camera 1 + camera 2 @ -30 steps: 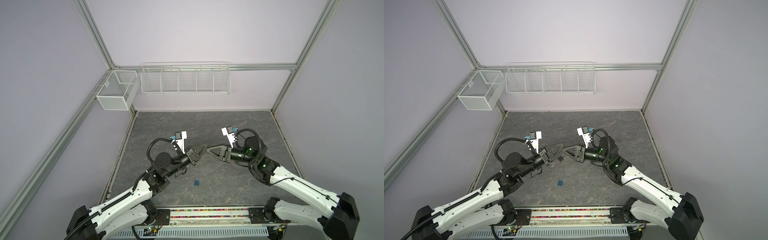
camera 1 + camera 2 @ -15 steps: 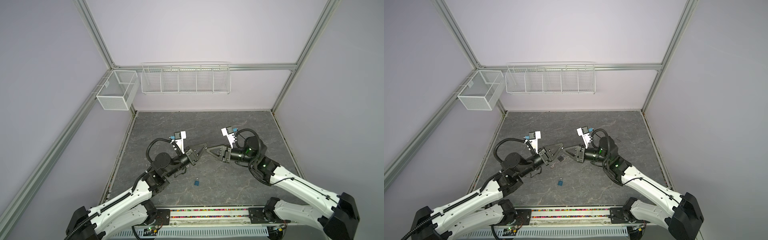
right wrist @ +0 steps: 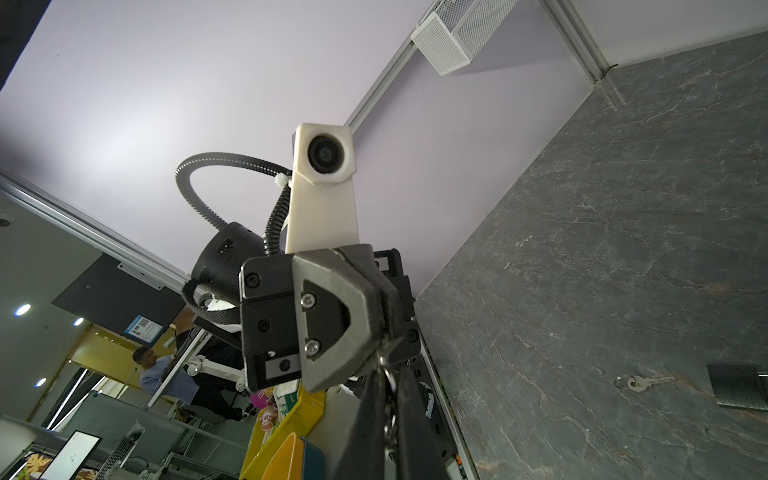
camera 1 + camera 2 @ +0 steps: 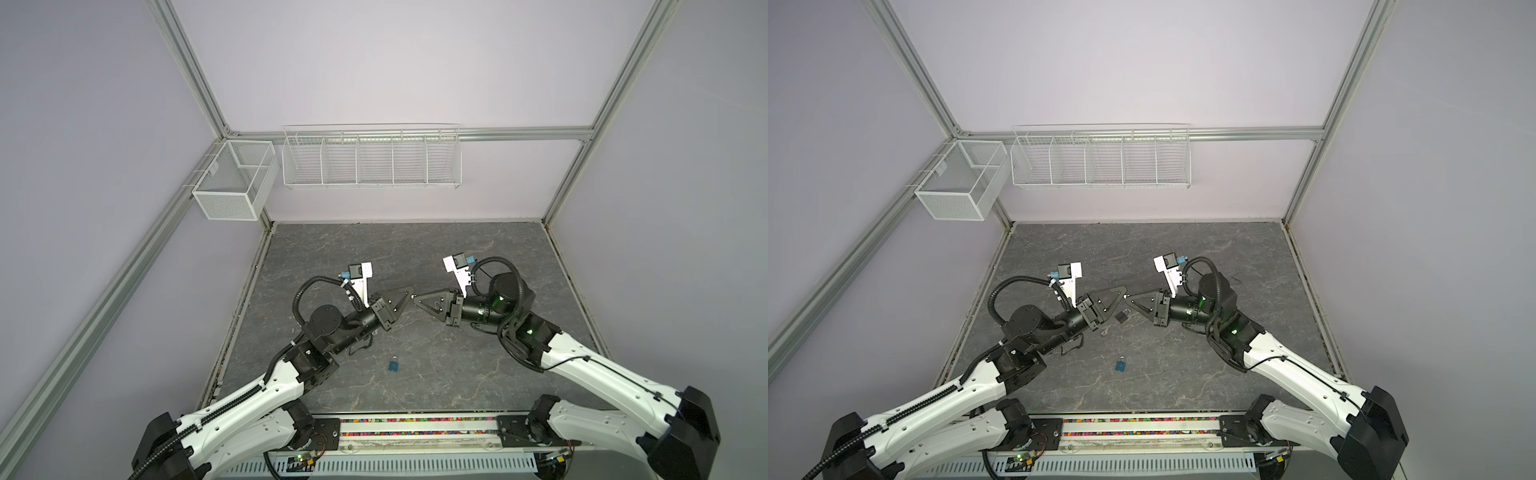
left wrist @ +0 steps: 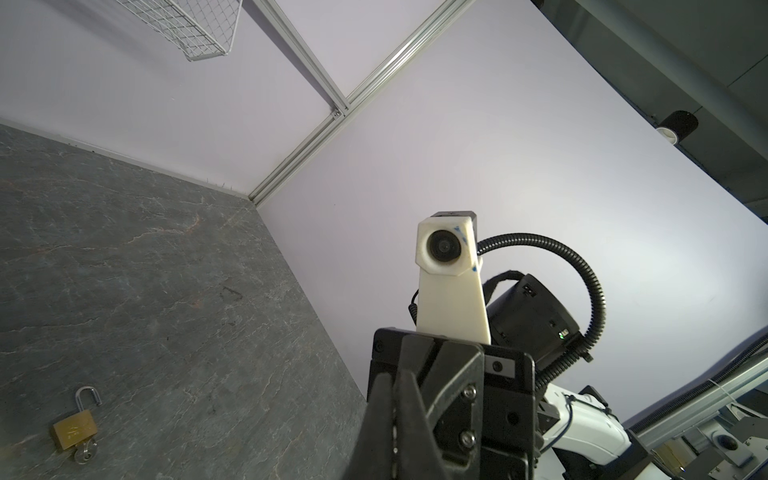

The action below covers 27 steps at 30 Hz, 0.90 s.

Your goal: Unlock with the key

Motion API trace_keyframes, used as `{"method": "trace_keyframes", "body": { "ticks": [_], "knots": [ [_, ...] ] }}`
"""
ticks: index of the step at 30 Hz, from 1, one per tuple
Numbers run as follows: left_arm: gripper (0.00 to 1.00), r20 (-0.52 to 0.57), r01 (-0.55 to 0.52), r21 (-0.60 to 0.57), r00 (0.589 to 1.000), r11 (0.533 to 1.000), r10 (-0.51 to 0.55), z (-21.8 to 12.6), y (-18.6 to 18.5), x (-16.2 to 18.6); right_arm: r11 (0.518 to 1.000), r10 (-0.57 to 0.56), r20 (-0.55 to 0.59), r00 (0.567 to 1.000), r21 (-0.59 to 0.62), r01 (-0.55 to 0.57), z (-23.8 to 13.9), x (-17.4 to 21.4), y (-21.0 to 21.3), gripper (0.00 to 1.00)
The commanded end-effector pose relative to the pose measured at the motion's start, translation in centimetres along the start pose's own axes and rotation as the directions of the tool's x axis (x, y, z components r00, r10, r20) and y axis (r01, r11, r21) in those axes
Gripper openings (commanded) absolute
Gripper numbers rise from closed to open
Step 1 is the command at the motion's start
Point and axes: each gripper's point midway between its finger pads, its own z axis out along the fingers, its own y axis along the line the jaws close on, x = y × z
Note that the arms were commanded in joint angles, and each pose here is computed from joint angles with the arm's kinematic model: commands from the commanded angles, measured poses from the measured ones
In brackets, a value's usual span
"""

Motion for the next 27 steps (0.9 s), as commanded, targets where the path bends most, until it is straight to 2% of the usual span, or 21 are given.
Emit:
{"method": "trace_keyframes", "body": {
  "ticks": [1, 2, 3, 5, 8, 11, 14, 18, 22, 24, 27],
  "knots": [
    [0.0, 0.028, -0.02, 0.025, 0.999, 1.0, 0.019, -0.2, -1.1, -1.0, 0.999, -0.021, 0.001, 1.0, 0.036, 0.021, -0.3, -0.3, 0.0, 0.06],
    [0.01, 0.028, -0.017, 0.01, 0.999, 1.0, 0.017, -0.2, -0.8, -1.0, 0.998, -0.019, -0.003, 1.0, 0.056, 0.019, -0.4, -0.2, -0.4, 0.06],
    [0.15, 0.026, -0.014, -0.004, 1.0, 1.0, 0.014, -0.1, -0.7, -1.0, 0.997, -0.017, -0.014, 1.0, 0.08, 0.018, -0.4, 0.0, -0.8, 0.06],
    [0.34, 0.018, -0.016, -0.019, 1.0, 1.0, 0.017, -0.1, -0.5, -1.1, 0.99, -0.013, -0.041, 0.999, 0.137, 0.019, -0.5, 0.3, -1.8, 0.06],
    [0.51, 0.011, -0.016, -0.037, 1.0, 0.999, 0.016, -0.3, -0.3, -1.2, 0.983, -0.009, -0.06, 0.998, 0.181, 0.019, -0.9, 0.8, -2.8, 0.06],
    [0.54, -0.001, -0.009, -0.111, 1.0, 0.994, 0.009, -1.1, 1.1, -0.7, 0.958, -0.002, -0.094, 0.996, 0.284, 0.029, -1.6, 1.7, -4.8, 0.06],
    [0.55, -0.02, -0.004, -0.269, 1.0, 0.963, -0.002, -2.5, 3.9, -0.1, 0.932, 0.008, -0.12, 0.993, 0.36, 0.036, -2.3, 2.6, -6.3, 0.06],
    [0.56, -0.105, -0.019, -0.483, 0.994, 0.876, -0.037, -4.8, 7.9, 2.0, 0.893, 0.019, -0.15, 0.989, 0.447, 0.05, -3.5, 4.0, -8.2, 0.06],
    [0.57, -0.176, -0.021, -0.605, 0.978, 0.796, -0.108, -6.6, 10.8, 4.7, 0.851, 0.027, -0.153, 0.988, 0.521, 0.058, -4.9, 5.1, -9.6, 0.06],
    [0.57, -0.211, -0.048, -0.673, 0.969, 0.738, -0.13, -7.7, 12.1, 6.2, 0.824, 0.04, -0.157, 0.987, 0.563, 0.056, -5.8, 5.8, -10.4, 0.06],
    [0.57, -0.284, -0.106, -0.729, 0.946, 0.676, -0.157, -8.5, 13.3, 8.7, 0.797, 0.073, -0.161, 0.984, 0.603, 0.039, -6.6, 7.0, -11.4, 0.06]
  ]
}}
